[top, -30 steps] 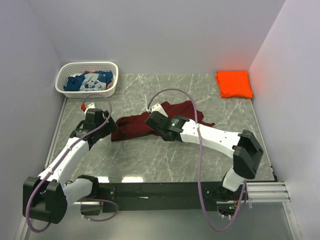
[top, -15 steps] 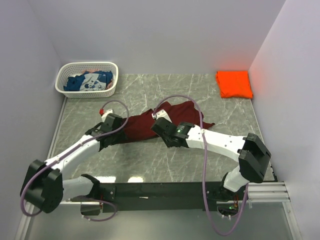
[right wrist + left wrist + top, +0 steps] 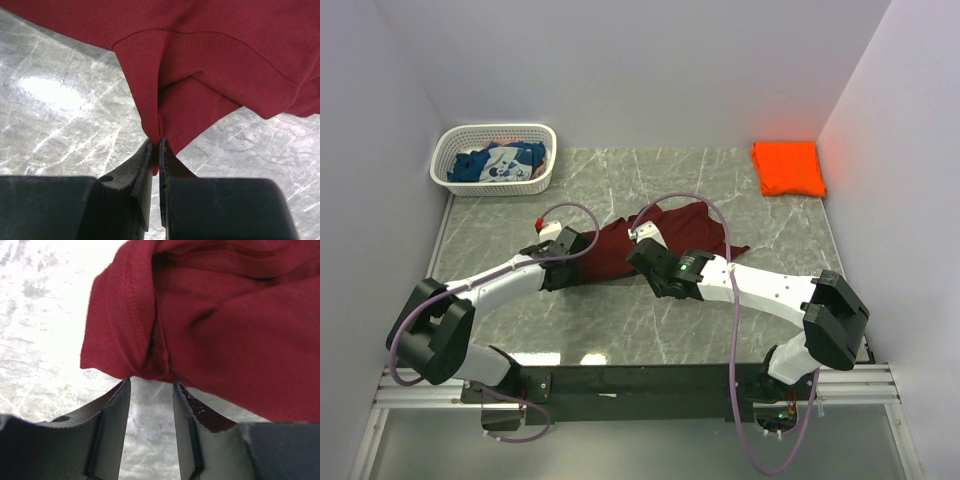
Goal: Fold and stack the t-shirts
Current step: Flatten the tshirt out
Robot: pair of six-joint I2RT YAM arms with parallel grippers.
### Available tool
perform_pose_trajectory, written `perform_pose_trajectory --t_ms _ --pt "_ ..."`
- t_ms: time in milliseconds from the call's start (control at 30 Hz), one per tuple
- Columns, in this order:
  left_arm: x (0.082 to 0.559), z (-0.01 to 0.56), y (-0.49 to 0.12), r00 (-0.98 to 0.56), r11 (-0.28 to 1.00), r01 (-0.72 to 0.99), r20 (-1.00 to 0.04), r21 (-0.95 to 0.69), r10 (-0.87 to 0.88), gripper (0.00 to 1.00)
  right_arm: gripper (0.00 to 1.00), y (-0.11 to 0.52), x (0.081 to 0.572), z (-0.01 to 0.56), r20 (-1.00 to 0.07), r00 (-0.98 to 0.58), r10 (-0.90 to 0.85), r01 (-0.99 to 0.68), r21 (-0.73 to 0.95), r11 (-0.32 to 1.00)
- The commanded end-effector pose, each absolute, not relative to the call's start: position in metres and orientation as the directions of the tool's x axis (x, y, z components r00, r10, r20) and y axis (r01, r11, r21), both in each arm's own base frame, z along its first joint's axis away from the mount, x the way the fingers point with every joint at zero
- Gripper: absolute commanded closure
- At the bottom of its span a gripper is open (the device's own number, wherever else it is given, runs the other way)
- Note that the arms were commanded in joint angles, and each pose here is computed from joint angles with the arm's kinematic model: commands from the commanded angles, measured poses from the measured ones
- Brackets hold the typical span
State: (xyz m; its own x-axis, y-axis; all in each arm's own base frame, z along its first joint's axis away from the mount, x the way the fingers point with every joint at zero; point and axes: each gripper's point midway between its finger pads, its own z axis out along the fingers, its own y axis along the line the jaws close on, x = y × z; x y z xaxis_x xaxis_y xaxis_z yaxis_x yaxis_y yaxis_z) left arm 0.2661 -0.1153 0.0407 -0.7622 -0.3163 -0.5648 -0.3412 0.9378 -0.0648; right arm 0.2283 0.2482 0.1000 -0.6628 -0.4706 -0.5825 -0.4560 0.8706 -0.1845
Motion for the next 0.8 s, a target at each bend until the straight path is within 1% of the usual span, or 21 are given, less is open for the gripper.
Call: perform_pose_trajectory --t_ms 0,133,367,600,767 --pt "0.284 0.055 -0.115 -0.706 0.920 -0.384 -0.619 -0.074 -0.344 0.56 0.96 0.255 0.231 0.116 -0.643 -0.639 -0.422 -0.445 -0.139 0.885" --pt "0.293 0.063 -0.117 -0.688 0.917 -0.391 -0.637 -0.079 -0.348 0.56 0.97 0.254 0.230 0.114 -0.643 -0.640 -0.421 -0.444 -0.138 0.885" --pt "0.300 0.060 -0.113 -0.696 0.914 -0.406 -0.643 -0.015 -0.319 0.63 0.97 0.249 0.231 0.112 -0.641 -0.640 -0.425 -0.436 -0.153 0.887" --pt "0.296 0.051 -0.108 -0.715 0.909 -0.416 -0.627 0.028 -0.308 0.62 0.97 0.246 0.230 0.111 -0.639 -0.643 -0.424 -0.432 -0.154 0.888" --pt "0.292 0.045 -0.109 -0.721 0.911 -0.411 -0.619 0.021 -0.311 0.62 0.97 0.246 0.230 0.109 -0.638 -0.644 -0.422 -0.433 -0.151 0.889"
